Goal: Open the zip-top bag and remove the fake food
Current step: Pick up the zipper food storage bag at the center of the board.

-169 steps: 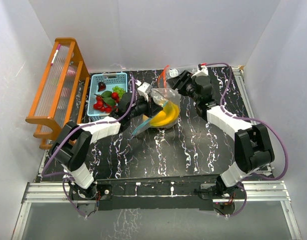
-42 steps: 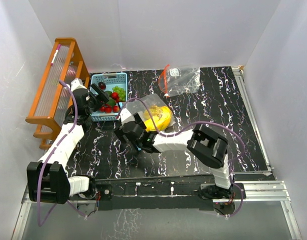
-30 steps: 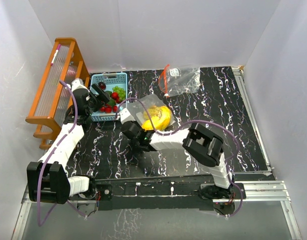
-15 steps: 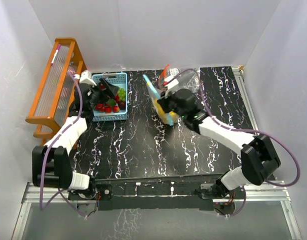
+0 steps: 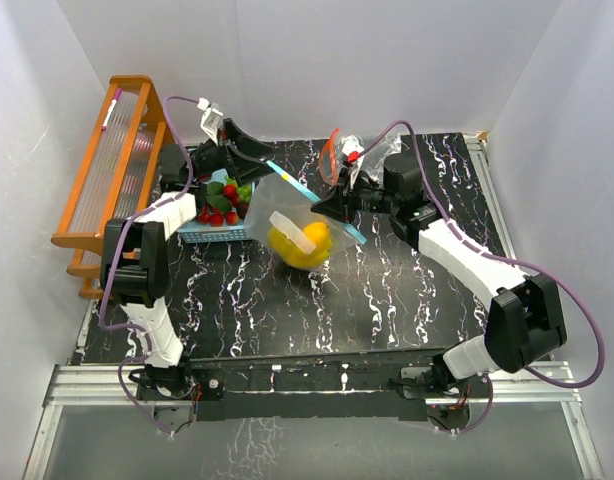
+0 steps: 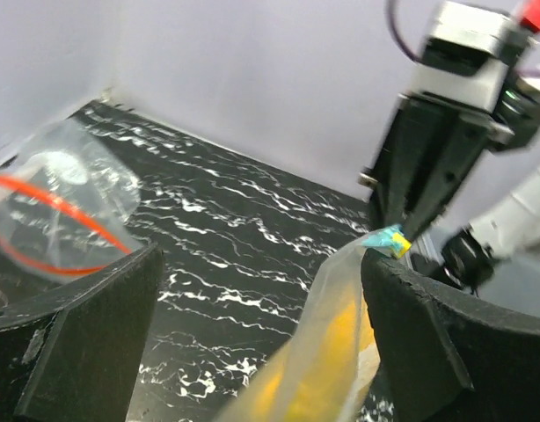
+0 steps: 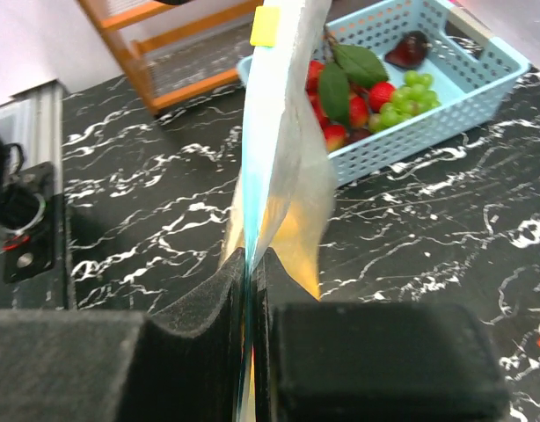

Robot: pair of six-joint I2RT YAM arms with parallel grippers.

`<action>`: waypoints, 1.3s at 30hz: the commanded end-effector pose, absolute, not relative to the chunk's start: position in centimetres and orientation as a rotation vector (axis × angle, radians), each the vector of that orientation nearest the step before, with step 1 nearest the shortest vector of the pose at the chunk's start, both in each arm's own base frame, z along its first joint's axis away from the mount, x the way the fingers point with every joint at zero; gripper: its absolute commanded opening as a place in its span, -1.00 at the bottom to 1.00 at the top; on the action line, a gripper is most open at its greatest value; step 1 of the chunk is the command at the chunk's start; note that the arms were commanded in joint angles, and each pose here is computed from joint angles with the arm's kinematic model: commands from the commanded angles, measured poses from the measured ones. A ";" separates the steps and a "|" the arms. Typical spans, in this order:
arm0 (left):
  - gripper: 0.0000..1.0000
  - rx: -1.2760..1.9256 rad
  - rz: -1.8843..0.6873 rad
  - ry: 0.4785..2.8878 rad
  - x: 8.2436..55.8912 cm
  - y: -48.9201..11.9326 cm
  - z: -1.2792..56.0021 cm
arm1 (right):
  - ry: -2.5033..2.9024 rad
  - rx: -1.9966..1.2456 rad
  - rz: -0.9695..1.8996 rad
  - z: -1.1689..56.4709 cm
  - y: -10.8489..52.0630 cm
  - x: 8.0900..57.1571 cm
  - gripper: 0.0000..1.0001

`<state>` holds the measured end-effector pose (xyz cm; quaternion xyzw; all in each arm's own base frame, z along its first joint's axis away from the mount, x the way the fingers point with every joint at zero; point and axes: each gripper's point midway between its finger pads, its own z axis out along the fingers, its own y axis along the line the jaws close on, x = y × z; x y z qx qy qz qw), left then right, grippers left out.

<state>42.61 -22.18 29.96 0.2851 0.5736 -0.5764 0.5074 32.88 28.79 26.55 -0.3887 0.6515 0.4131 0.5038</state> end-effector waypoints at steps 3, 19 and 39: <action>0.85 1.068 -1.464 1.253 37.1 -22.6 30.2 | 1.379 -1.015 1.135 31.5 29.2 31.3 -0.85; 0.14 1.164 -1.527 1.155 35.3 -27.6 30.2 | 1.420 -0.970 1.324 31.6 28.6 32.3 -0.85; -1.00 1.070 -1.625 1.210 35.3 -28.7 29.4 | 1.549 -0.758 0.773 30.9 28.2 37.4 0.39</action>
